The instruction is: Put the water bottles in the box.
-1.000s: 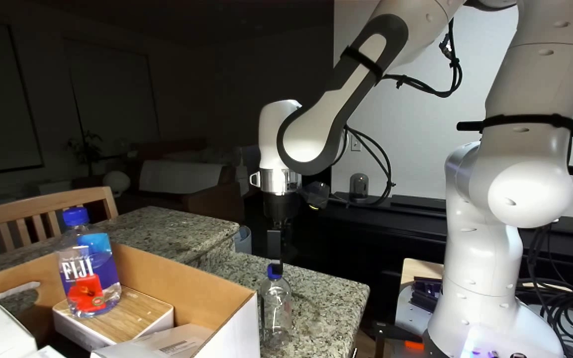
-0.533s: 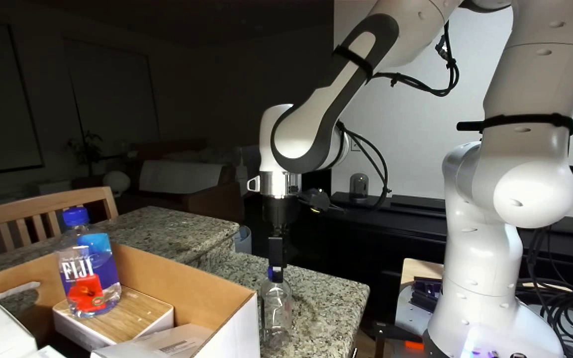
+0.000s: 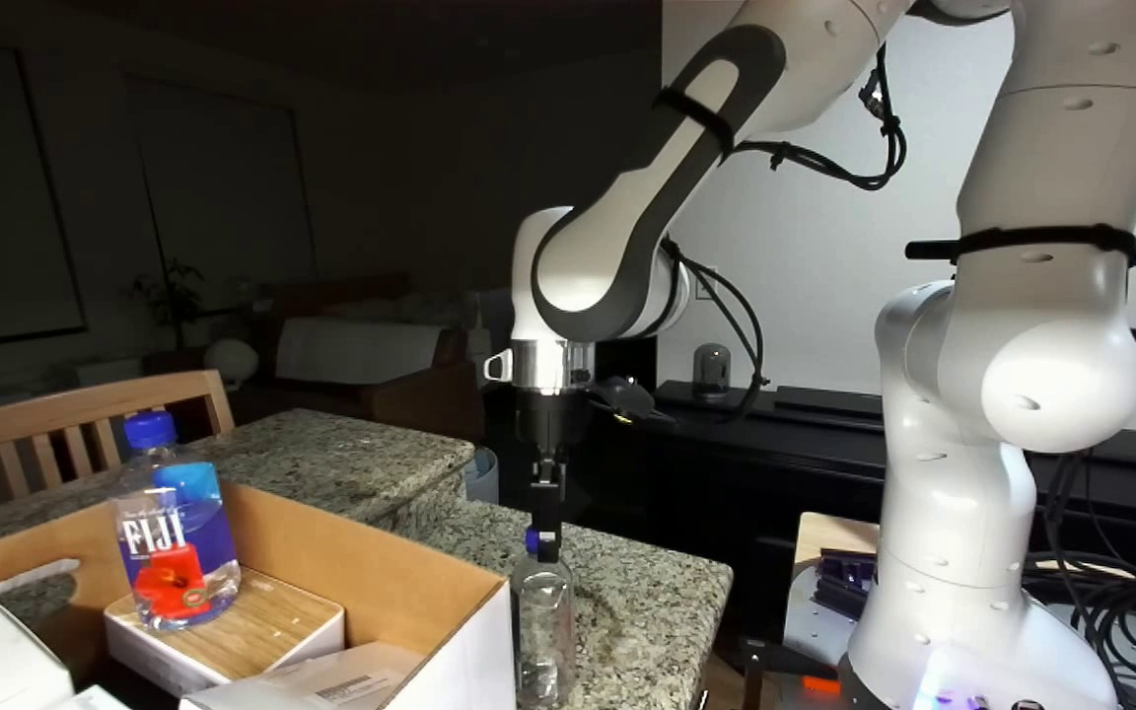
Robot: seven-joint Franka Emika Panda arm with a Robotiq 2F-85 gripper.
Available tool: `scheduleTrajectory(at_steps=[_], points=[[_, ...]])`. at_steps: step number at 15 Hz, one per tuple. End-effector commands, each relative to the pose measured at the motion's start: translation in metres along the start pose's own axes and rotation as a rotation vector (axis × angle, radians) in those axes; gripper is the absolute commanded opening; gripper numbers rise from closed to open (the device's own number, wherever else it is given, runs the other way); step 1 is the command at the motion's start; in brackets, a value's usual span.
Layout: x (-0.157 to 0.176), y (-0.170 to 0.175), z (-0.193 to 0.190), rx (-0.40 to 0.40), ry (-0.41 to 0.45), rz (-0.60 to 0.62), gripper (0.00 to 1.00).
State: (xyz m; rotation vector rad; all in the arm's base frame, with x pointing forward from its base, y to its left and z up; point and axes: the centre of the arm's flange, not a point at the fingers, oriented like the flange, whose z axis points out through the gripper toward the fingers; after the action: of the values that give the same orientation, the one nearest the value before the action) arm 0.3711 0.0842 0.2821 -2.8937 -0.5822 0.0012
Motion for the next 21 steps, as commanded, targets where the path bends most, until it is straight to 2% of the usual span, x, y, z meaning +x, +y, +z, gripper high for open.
scheduleTrajectory(at_steps=[1, 5, 9, 14, 21], points=[[-0.003, -0.005, 0.005, -0.004, 0.000, -0.034, 0.15], [0.002, -0.015, -0.003, -0.031, -0.012, -0.050, 0.15], [0.011, -0.028, -0.044, -0.110, -0.020, -0.036, 0.15], [0.027, -0.036, -0.116, -0.206, -0.006, 0.090, 0.15], [0.044, -0.049, -0.233, -0.199, 0.104, 0.274, 0.15]])
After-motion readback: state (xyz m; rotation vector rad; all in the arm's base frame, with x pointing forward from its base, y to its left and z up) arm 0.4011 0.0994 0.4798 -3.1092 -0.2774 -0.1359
